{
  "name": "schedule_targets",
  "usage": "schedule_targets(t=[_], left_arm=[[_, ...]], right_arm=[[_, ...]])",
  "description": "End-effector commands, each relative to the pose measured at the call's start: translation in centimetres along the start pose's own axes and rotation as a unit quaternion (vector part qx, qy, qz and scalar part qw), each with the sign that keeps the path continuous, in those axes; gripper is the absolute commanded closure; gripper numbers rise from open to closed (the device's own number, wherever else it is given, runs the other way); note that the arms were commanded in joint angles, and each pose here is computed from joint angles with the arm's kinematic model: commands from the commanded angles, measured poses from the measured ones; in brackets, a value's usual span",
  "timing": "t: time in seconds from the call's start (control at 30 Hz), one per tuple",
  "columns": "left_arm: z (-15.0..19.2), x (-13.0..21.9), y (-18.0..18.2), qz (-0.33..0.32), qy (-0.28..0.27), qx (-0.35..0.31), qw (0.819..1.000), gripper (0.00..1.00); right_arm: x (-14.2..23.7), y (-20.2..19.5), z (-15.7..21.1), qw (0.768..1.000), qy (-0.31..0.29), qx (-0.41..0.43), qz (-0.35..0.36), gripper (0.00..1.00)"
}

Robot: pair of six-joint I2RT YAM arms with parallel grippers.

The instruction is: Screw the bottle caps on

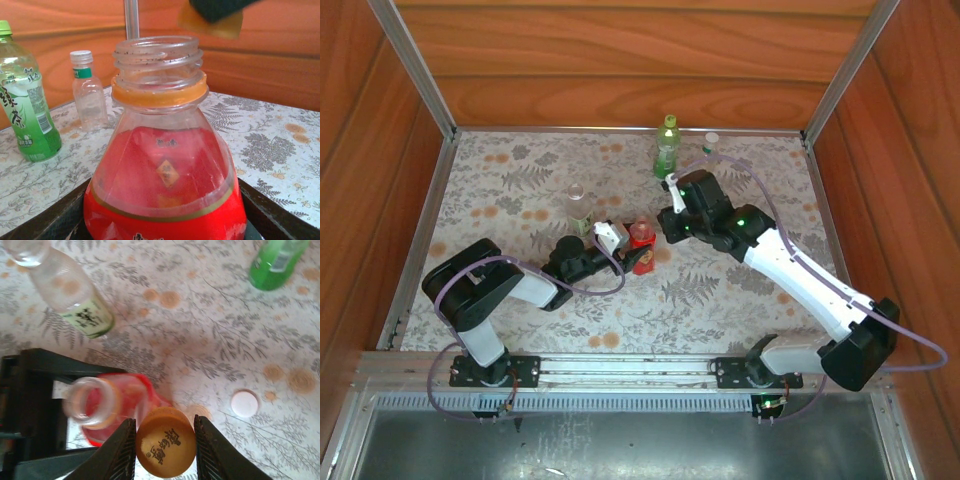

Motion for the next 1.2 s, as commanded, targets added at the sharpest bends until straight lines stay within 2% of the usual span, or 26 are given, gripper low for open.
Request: schedule_targets(t=[0.0,0.37,0.83,1.17], left_arm=[[0.1,-0.1,-0.4,0.017,-0.003,0.001,1.000,0.35],[0.0,0.1,-0.4,0.020,-0.004,-0.001,1.000,0.34],[0.1,0.0,-0.5,0.020,-0.002,-0.002,1.000,0.34],[0.1,0.1,-0.5,0.021,-0.002,-0.002,1.000,0.34]], right_arm=[[0.2,1.4,-0.9,0.999,-0.002,0.023,-0.024,0.67],[-1.7,2.8,-1.2,0.998,0.021,0.052,-0.037,0.67],[-2.1,3.8,-0.8,0.993,0.061,0.076,-0.068,0.68],[-2.3,3.6,0.0,0.990,0.087,0.107,-0.032,0.69]])
Point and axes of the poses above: each hand's point on the last joint's axis, 136 mm out from that joint toward the fingers, its own x axis back along the fingers, its own y axis along the line the jaws close on, z = x × y, the point moved 10 cm from there along x, back along the fingers, and after that the axes turned 6 degrees about -x, right-handed, at the moved point
